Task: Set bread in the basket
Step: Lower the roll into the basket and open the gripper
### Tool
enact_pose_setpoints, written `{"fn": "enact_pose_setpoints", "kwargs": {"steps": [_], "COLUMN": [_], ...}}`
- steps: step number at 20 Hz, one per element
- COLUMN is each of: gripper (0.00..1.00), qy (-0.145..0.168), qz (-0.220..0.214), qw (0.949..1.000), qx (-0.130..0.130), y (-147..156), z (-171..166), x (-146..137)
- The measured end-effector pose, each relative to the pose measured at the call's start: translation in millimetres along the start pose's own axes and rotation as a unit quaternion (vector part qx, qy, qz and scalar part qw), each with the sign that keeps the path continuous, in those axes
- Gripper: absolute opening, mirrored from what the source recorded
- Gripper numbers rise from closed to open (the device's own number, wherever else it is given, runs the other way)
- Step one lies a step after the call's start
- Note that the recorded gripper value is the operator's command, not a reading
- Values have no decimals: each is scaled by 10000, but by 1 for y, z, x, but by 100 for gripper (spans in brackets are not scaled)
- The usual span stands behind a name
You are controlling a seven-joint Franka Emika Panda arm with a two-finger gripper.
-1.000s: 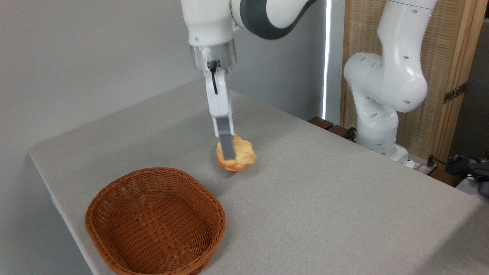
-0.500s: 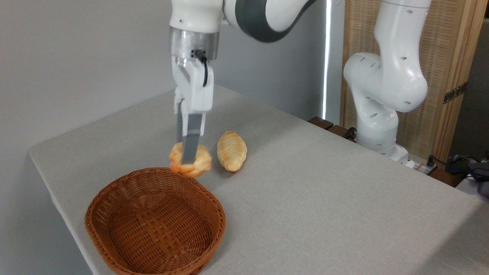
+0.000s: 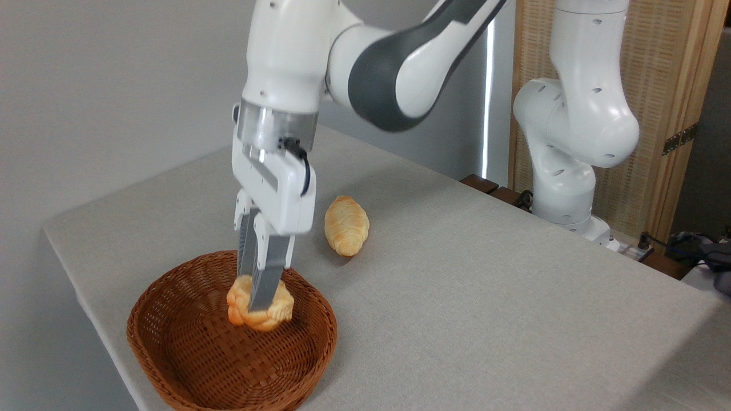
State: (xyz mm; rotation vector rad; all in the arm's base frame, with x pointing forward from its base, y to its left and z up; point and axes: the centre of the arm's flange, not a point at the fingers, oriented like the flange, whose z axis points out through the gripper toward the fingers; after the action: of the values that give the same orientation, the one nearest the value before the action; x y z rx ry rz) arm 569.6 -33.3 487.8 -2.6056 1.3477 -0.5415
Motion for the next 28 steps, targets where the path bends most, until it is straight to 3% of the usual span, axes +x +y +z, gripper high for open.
{"fn": "enact_pose_setpoints", "kwargs": {"steps": [5,21,28], "gripper": [100,100,100], "qy": [-96,-97,-65], "qz": [-225,-265,-745], "qw": [9997,9996,9972], "qx": [-51,-27,-62], "y": [1,-3,-4], "z": [22,21,-6], "x": [1,-1,-1]}}
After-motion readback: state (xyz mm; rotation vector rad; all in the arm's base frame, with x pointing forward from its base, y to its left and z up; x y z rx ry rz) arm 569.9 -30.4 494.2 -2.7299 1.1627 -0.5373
